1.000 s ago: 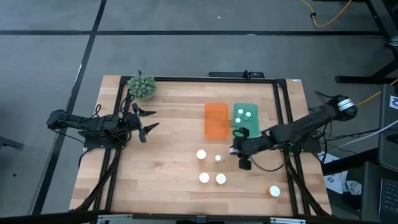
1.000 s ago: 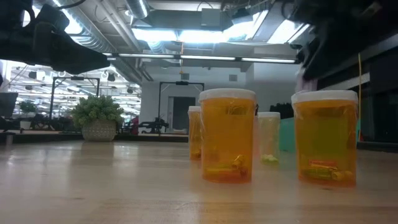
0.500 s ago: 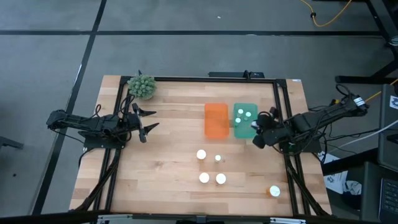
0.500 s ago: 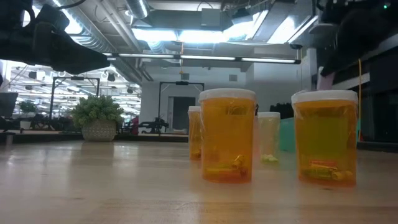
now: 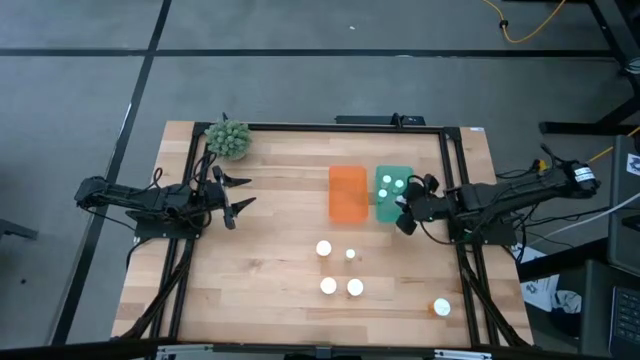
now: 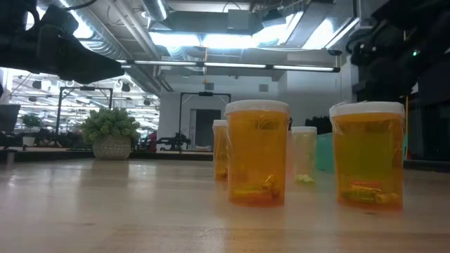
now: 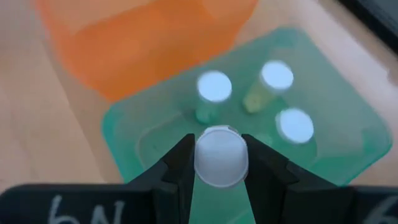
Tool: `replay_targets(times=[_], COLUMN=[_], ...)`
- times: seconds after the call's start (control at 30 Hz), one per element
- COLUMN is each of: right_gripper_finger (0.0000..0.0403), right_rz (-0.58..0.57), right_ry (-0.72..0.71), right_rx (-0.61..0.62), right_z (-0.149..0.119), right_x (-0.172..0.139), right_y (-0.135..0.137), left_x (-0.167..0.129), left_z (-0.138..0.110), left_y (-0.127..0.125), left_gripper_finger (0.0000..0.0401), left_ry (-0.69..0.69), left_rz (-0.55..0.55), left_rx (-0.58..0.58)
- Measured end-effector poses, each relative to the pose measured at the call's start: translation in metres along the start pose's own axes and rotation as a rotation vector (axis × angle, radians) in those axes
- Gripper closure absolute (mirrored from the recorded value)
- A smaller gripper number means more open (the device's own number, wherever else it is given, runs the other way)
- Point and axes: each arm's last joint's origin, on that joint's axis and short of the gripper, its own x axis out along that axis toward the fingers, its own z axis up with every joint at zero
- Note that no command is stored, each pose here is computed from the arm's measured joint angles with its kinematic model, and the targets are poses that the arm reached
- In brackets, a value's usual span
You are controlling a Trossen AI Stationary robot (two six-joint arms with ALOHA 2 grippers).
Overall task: Pick and place medicine bottles into bin by pill shape (circle, oval)
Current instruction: Put the small pink pill bottle into the green bin, then put the small yellow pill bottle into the green bin
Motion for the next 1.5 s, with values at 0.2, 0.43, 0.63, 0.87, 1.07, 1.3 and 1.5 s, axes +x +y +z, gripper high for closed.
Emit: replay_targets(times=[0.2,0.43,0.63,0.87,1.07,1.3,1.5], right_gripper_finger=[0.0291,0.029,0.0256,0.0205,0.0196,0.0202,0.0206], right_rz=[-0.035,-0.019,-0.033,-0.05,-0.023,0.255,0.683], right_ry=[0.046,0.079,0.056,0.05,-0.008,-0.081,-0.15], right_rx=[0.045,0.089,0.104,0.083,0.082,-0.009,-0.223], right_z=[-0.007,-0.012,-0.01,-0.009,0.012,0.04,0.037], right_x=[0.016,0.025,0.025,0.025,0.015,-0.006,-0.013], right_y=[-0.014,-0.021,-0.023,-0.023,-0.02,-0.001,0.031], left_x=[0.0,0.0,0.0,0.0,0.0,0.0,0.0], left_z=[0.0,0.0,0.0,0.0,0.0,0.0,0.0], left_y=[0.0,0.0,0.0,0.0,0.0,0.0,0.0], left_gripper_finger=[0.0144,0.0144,0.0144,0.0144,0.0144,0.0144,0.0144], left_ry=[0.0,0.0,0.0,0.0,0.0,0.0,0.0], left_rz=[0.0,0.0,0.0,0.0,-0.001,0.0,0.0], left_rx=[0.0,0.0,0.0,0.0,0.0,0.0,-0.001])
